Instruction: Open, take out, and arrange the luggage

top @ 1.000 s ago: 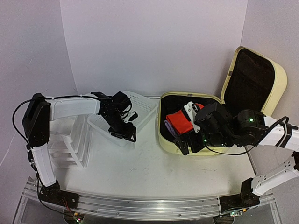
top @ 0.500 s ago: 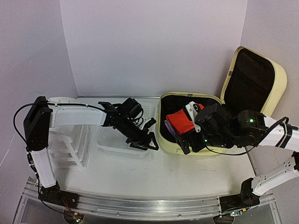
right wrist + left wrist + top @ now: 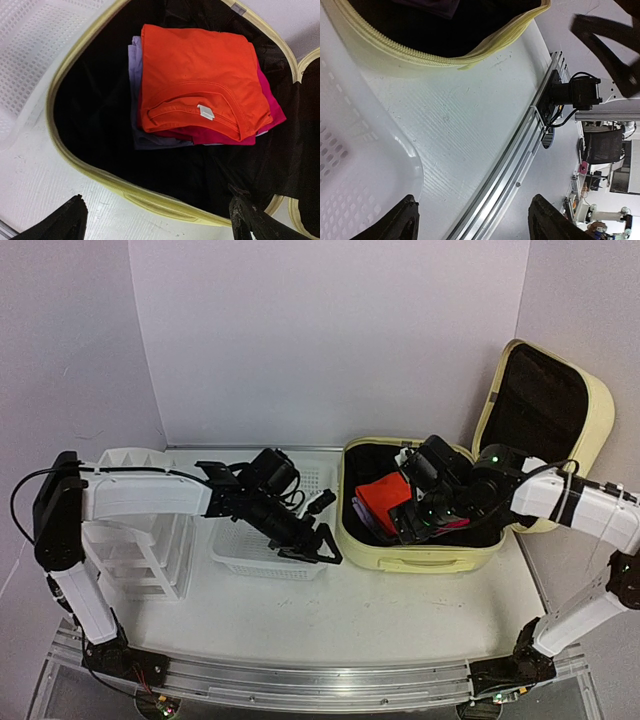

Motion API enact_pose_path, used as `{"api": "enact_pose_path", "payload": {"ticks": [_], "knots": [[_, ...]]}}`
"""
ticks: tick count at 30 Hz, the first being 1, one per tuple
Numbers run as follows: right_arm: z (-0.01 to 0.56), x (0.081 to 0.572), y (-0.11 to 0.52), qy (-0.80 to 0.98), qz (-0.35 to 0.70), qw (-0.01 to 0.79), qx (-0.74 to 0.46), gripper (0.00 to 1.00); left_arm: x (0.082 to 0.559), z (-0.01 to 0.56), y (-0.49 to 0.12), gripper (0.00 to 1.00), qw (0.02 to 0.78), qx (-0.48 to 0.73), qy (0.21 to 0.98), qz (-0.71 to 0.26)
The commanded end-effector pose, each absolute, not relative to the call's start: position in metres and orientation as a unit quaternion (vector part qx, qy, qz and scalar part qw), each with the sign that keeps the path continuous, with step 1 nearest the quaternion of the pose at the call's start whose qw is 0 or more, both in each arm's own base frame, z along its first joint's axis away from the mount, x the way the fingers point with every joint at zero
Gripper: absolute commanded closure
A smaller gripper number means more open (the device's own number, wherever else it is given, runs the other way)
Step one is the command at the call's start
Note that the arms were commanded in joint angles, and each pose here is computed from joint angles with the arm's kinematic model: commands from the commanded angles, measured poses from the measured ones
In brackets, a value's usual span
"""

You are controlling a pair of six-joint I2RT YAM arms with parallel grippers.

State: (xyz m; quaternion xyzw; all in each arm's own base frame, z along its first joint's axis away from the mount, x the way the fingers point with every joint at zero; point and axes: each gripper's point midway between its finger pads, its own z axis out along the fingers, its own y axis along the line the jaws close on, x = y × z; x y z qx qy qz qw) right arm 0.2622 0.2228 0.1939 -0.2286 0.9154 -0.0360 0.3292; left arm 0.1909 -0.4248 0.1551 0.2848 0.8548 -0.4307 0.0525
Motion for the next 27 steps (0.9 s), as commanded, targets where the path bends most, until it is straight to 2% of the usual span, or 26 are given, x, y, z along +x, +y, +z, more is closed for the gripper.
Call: {"api": "enact_pose_path", "payload": {"ticks": [1, 6, 12, 19, 27], "knots": [[0.189, 0.286, 0.226, 0.917, -0.040, 0.300, -0.261, 0.02, 0.192, 0.237, -0.395, 0.21, 0.185, 0.319, 0.826, -0.427], [0.173, 0.319, 0.233, 0.913, -0.053, 0.265, -0.307, 0.02, 0.213, 0.279, -0.347, 0.13, 0.301, 0.329, 0.836, -0.320], [0.154, 0.368, 0.242, 0.908, -0.064, 0.239, -0.337, 0.11, 0.247, 0.323, -0.308, 0.09, 0.417, 0.304, 0.828, -0.220], [0.123, 0.405, 0.253, 0.911, -0.032, 0.201, -0.358, 0.20, 0.258, 0.357, -0.300, 0.04, 0.449, 0.281, 0.823, -0.205], [0.102, 0.421, 0.260, 0.917, -0.027, 0.177, -0.358, 0.26, 0.259, 0.408, -0.278, 0.04, 0.467, 0.237, 0.830, -0.194]]}}
